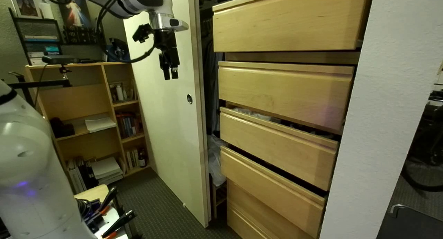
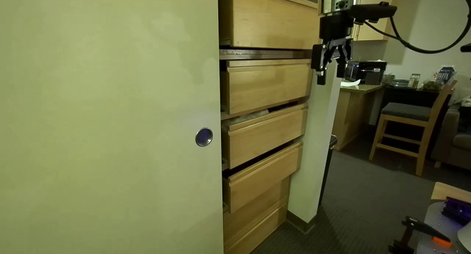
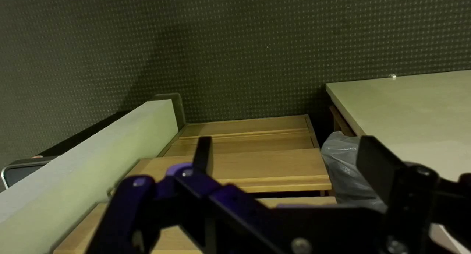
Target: Open the topmost drawer
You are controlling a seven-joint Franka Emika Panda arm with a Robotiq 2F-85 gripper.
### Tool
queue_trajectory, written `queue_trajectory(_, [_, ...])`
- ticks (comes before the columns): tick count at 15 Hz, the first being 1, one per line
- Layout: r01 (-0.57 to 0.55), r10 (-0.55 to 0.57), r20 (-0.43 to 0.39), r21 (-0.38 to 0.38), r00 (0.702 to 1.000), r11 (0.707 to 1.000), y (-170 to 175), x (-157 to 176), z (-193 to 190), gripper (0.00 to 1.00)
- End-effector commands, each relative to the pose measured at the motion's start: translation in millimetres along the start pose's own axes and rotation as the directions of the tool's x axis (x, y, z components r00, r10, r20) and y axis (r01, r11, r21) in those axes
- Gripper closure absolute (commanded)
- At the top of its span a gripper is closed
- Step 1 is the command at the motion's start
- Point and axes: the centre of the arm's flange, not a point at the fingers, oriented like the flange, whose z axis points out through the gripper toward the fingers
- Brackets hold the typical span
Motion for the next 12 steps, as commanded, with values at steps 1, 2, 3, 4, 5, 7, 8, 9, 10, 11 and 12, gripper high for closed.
queue_trajectory(1, [0.0, 0.0, 0.0, 0.0, 1.0, 1.0, 0.0, 0.0, 0.0, 0.0])
queue_trajectory(2, [0.0, 0.0, 0.0, 0.0, 1.0, 1.0, 0.0, 0.0, 0.0, 0.0])
queue_trajectory(3, [0.0, 0.0, 0.0, 0.0, 1.0, 1.0, 0.0, 0.0, 0.0, 0.0])
queue_trajectory(4, [0.0, 0.0, 0.0, 0.0, 1.0, 1.0, 0.0, 0.0, 0.0, 0.0])
queue_trajectory(5, [0.0, 0.0, 0.0, 0.0, 1.0, 1.0, 0.0, 0.0, 0.0, 0.0])
queue_trajectory(7, [0.0, 0.0, 0.0, 0.0, 1.0, 1.0, 0.0, 0.0, 0.0, 0.0])
queue_trajectory(8, [0.0, 0.0, 0.0, 0.0, 1.0, 1.0, 0.0, 0.0, 0.0, 0.0])
queue_trajectory(9, [0.0, 0.0, 0.0, 0.0, 1.0, 1.0, 0.0, 0.0, 0.0, 0.0])
queue_trajectory(10, [0.0, 0.0, 0.0, 0.0, 1.0, 1.0, 0.0, 0.0, 0.0, 0.0])
queue_trajectory(11, [0.0, 0.0, 0.0, 0.0, 1.0, 1.0, 0.0, 0.0, 0.0, 0.0])
queue_trajectory(12, [-0.002, 0.002, -0.007, -0.002, 1.0, 1.0, 3.7, 2.4, -4.1, 0.0])
